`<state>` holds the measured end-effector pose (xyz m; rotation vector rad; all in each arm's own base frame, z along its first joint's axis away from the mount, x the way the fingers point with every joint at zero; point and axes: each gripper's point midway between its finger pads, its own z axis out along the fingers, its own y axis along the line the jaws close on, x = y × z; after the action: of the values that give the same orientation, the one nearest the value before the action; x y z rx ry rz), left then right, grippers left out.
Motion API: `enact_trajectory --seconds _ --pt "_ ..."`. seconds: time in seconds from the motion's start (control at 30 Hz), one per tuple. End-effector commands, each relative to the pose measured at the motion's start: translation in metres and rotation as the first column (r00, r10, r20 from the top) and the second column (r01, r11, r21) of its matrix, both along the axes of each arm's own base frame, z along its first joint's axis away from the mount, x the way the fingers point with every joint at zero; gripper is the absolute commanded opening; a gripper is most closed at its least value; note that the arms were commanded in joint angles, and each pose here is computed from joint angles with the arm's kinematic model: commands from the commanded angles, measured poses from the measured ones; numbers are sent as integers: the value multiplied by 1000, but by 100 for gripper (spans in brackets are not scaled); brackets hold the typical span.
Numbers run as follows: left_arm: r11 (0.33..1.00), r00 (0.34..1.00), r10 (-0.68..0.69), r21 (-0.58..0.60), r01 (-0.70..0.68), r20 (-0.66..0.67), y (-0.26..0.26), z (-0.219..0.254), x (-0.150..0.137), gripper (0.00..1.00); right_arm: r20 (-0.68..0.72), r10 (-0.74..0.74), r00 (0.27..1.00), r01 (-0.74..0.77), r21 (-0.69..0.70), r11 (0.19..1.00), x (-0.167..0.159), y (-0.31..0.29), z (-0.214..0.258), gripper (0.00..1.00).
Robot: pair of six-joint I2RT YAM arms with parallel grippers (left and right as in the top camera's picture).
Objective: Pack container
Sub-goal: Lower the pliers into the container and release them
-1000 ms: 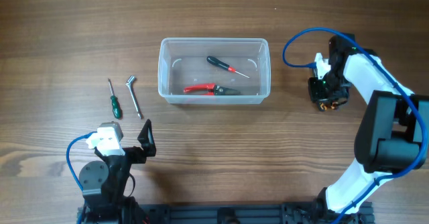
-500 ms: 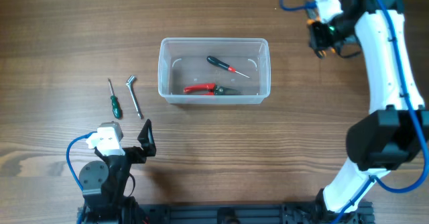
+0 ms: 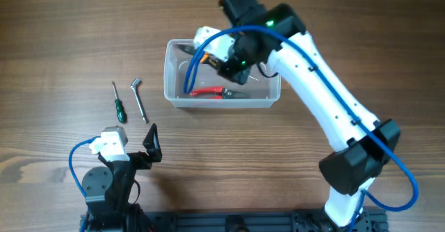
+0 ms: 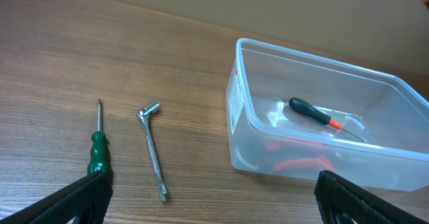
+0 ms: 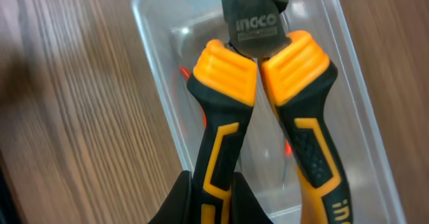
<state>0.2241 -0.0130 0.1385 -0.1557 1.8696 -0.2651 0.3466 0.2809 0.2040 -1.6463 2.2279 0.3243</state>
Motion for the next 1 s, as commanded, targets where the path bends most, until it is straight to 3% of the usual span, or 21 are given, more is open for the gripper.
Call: enact_trajectory --seconds 0.0,0.43,0.97 --pt "1000 1000 -11 15 11 5 -1 -1 0 100 31 36 999 -36 -12 999 4 4 -11 4" --pt "1000 1000 -11 15 11 5 -1 -1 0 100 -153 -36 988 8 -182 983 19 -4 -130 4" --pt "1000 1000 -11 15 11 5 -1 -1 0 100 -171 -195 966 150 -246 958 42 -29 -167 4"
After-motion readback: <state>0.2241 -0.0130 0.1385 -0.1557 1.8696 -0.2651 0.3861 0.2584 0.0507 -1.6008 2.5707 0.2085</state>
